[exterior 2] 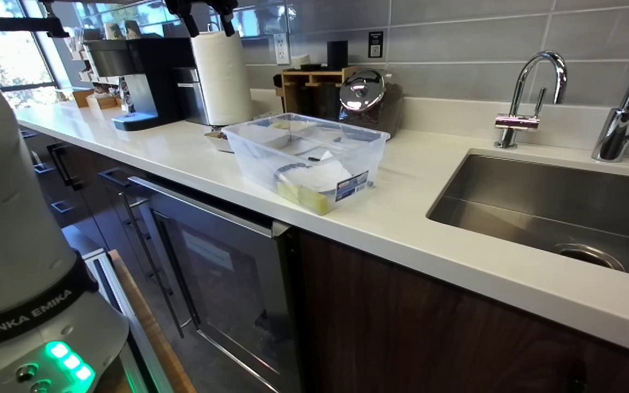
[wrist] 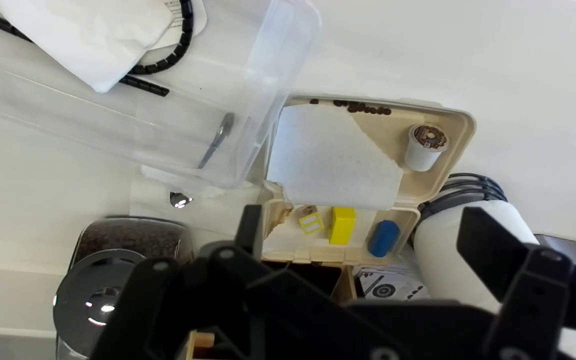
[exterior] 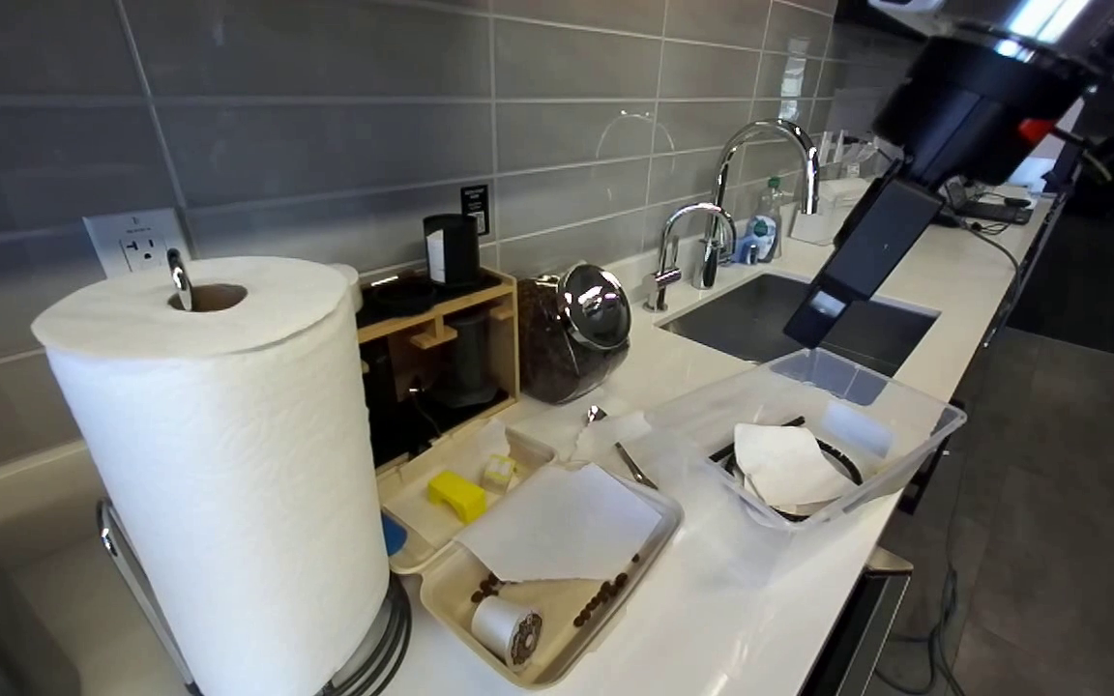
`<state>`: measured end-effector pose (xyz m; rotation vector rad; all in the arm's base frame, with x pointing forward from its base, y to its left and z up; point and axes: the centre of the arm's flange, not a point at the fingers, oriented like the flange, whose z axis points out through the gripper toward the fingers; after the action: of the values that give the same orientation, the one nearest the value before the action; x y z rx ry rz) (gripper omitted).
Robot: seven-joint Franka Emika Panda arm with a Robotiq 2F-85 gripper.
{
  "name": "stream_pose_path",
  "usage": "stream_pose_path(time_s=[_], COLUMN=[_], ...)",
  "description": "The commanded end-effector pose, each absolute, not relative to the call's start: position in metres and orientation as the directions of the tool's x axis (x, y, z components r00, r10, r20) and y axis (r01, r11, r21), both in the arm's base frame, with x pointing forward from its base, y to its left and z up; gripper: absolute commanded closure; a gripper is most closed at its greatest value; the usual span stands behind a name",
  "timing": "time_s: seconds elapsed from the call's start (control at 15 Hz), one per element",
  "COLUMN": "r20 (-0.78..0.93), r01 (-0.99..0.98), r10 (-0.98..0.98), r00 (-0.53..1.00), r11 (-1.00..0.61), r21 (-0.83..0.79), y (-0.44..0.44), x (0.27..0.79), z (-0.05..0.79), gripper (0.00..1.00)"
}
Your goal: Place the yellow block next to the blue block
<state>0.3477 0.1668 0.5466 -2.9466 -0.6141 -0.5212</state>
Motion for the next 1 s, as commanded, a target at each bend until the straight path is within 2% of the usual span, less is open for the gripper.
stream_pose_path(time_s=[0.0, 0.93], r20=[0.337, 0.325], r01=[0.401, 0.402], r10=[0.373, 0.374], r00=[0.865, 0.869], r11=[-0.916, -0.916], r21=[-0.017, -0.021], y=[0.1673, 0.1690], x=[0.3504, 0.3557], z=[0.5429, 0.5391], gripper=[0.00, 0.00])
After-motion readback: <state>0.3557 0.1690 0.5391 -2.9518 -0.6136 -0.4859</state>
